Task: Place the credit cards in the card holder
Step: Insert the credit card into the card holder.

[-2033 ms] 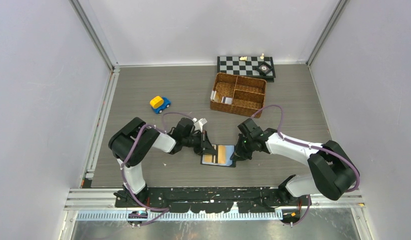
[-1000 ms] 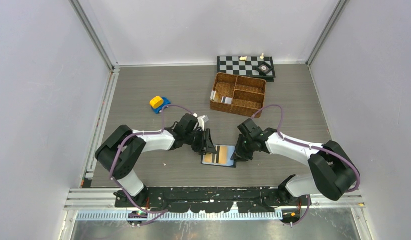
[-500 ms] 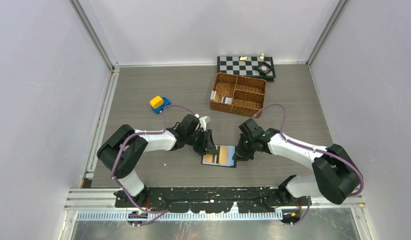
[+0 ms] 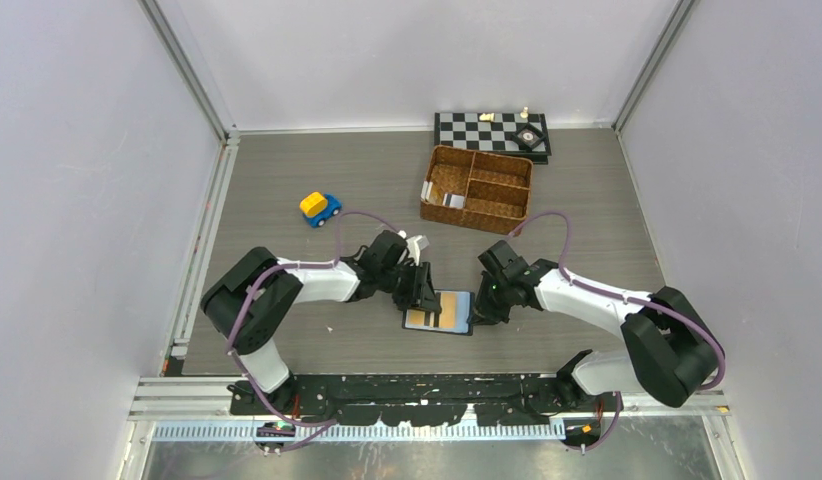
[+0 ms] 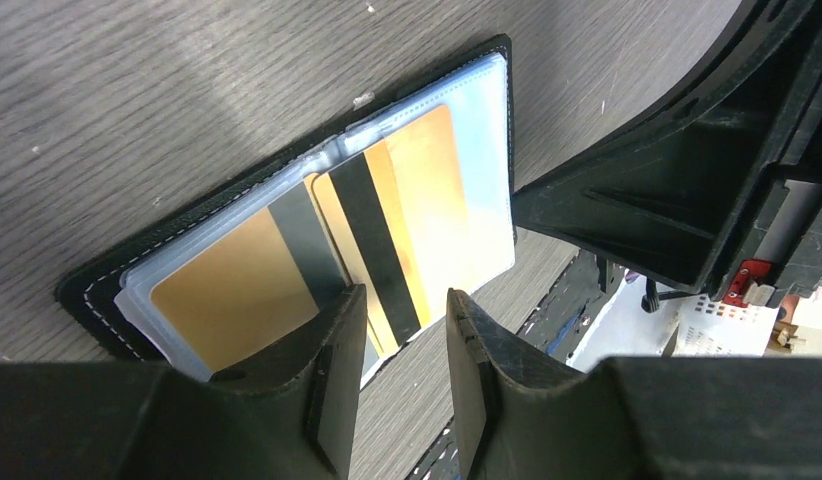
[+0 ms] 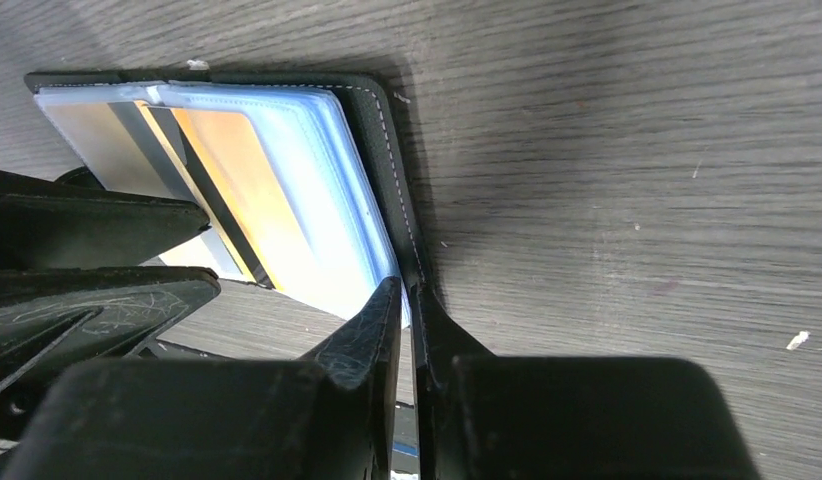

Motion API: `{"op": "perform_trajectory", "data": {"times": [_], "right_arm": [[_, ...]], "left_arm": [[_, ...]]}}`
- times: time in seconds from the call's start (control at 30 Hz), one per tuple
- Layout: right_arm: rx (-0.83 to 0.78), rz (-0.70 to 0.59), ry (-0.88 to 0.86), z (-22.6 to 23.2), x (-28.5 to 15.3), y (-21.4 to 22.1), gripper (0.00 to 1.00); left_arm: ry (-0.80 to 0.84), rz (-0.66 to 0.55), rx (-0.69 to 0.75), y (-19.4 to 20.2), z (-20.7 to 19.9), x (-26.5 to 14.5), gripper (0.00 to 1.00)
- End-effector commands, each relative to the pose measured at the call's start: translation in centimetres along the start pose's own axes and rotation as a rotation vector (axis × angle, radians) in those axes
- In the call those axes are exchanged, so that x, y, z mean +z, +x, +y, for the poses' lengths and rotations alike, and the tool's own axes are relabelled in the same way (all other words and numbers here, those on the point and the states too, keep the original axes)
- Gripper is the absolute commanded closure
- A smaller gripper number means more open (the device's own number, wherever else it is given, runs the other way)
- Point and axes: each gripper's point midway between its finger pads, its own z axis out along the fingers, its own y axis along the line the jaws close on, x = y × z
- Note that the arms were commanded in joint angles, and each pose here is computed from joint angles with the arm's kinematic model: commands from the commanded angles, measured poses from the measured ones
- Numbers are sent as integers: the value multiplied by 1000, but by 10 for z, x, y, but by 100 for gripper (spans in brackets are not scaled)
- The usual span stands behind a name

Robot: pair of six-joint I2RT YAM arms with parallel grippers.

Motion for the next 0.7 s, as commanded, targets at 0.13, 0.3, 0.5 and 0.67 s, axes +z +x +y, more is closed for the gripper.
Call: {"op": "perform_trajectory", "data": {"times": [0.13,0.3,0.5,0.67], "right_arm": [[0,-13,7,-1,6,-2,88],[3,-9,13,-3,7,-1,88],[1,-7,15,-3,8,-1,89],[2,-4,15,-2,9,-1,89]], "left_arm": [[-9,21,18,2,1,9,63],[9,22,29,1,-3,12,63],[38,11,39,-3,-9,16,63],[67,9,45,-4,-14,19,63]]}}
